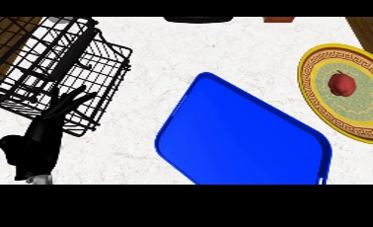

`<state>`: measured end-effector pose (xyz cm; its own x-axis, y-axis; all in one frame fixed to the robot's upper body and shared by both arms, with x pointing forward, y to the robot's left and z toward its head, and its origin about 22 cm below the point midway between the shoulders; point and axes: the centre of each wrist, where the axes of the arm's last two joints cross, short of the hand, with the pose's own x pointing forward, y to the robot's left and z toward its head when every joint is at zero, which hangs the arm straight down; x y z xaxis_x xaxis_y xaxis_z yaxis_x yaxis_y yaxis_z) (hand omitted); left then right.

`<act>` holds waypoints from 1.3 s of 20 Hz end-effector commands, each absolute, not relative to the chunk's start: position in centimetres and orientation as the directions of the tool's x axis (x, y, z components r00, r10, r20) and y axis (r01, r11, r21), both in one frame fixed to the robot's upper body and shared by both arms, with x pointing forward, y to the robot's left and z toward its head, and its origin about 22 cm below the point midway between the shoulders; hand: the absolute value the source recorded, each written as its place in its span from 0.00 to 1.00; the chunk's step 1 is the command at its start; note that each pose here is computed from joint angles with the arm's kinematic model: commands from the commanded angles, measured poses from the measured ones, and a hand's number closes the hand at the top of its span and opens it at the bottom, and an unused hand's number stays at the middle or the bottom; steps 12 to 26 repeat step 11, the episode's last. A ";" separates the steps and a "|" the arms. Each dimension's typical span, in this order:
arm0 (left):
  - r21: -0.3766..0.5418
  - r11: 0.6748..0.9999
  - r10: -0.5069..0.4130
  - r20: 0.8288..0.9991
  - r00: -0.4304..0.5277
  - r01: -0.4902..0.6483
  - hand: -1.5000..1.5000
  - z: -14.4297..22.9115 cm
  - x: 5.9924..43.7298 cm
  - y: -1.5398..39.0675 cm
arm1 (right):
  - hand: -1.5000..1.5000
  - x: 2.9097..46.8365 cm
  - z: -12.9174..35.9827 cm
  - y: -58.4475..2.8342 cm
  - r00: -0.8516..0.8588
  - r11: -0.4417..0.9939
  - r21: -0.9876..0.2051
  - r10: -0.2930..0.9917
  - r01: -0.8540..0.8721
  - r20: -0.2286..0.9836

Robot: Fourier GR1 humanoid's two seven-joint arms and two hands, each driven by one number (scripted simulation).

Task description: Pick the bell pepper from the tray and place it in the plate

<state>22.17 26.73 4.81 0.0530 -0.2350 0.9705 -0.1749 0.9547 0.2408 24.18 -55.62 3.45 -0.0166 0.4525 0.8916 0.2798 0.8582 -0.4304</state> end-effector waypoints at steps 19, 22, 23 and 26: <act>0.194 0.976 -0.166 0.956 0.242 -0.097 0.50 1.0 22.4 25.8 | 0.00 22.1 4.2 -57.4 0.062 0.785 -0.493 0.509 0.375 0.858; 0.194 0.976 -0.166 0.956 0.242 -0.097 0.50 1.0 22.4 25.8 | 0.00 22.1 4.2 -57.4 0.062 0.785 -0.493 0.509 0.375 0.858; 0.194 0.976 -0.166 0.956 0.242 -0.097 0.50 1.0 22.4 25.8 | 0.00 22.1 4.2 -57.4 0.062 0.785 -0.493 0.509 0.375 0.858; 0.194 0.976 -0.166 0.956 0.242 -0.097 0.50 1.0 22.4 25.8 | 0.00 22.1 4.2 -57.4 0.062 0.785 -0.493 0.509 0.375 0.858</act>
